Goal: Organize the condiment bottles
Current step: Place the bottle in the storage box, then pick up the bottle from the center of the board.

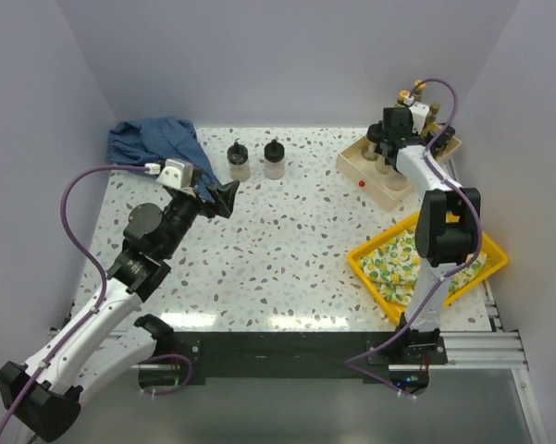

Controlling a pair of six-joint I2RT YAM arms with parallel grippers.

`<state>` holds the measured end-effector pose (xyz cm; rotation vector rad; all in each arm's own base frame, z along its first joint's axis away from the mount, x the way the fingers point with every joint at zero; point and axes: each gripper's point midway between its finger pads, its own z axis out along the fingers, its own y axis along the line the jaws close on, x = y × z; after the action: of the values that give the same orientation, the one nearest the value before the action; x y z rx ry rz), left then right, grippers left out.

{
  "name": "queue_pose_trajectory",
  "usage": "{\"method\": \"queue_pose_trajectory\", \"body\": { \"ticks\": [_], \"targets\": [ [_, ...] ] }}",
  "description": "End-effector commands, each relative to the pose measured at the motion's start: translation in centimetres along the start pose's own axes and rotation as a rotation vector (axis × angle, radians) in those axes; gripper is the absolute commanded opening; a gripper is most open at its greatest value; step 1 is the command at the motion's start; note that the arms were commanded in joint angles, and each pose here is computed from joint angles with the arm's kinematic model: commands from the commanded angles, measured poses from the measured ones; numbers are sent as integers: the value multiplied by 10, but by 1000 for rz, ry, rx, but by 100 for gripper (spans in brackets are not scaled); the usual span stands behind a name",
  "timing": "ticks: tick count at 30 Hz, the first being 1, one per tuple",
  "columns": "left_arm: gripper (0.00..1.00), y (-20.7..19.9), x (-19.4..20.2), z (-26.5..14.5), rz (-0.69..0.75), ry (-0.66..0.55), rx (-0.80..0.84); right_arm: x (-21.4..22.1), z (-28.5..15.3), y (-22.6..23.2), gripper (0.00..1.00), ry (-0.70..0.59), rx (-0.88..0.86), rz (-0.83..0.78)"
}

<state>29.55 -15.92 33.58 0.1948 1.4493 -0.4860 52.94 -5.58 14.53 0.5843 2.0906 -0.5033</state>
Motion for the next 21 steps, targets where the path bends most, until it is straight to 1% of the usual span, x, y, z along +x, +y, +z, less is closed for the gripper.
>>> {"method": "queue_pose_trajectory", "body": {
  "ticks": [1,5,6,9,10,11,13,14,15,16,17,18,19,20,21],
  "targets": [
    [100,6,-19,-1,15,-58,-35,-41,-48,-14,96,-86,-50,140],
    [100,11,-20,-2,14,-65,-59,-28,-69,-10,96,-28,-96,142],
    [100,11,-20,-3,12,-67,-62,-29,-77,-9,96,-32,-114,139],
    [100,14,-21,-4,11,-74,-76,-28,-102,22,96,-48,-217,71],
    [100,15,-22,-5,9,-78,-81,-26,-110,36,95,-45,-263,43],
    [100,16,-24,-6,7,-87,-90,-22,-126,59,95,-48,-335,4],
    [100,19,-27,-9,5,-99,-102,-21,-144,89,92,-48,-443,-42],
    [100,20,-27,-10,4,-103,-111,-13,-165,118,90,-35,-566,-72],
    [100,23,-30,-13,2,-115,-128,-16,-177,133,88,-47,-620,-88],
    [100,25,-31,-15,1,-121,-136,-14,-187,146,88,-48,-662,-103],
    [100,28,-33,-17,-2,-128,-152,1,-199,170,88,-30,-720,-139],
    [100,29,-35,-19,-4,-136,-160,-6,-211,182,88,-49,-756,-144],
    [100,30,-34,-19,-5,-139,-166,-4,-216,193,88,-51,-778,-159],
    [100,32,-36,-21,-6,-145,-176,13,-219,212,88,-33,-799,-200],
    [100,33,-36,-21,-6,-144,-181,5,-227,223,88,-58,-828,-208]
  ]
}}
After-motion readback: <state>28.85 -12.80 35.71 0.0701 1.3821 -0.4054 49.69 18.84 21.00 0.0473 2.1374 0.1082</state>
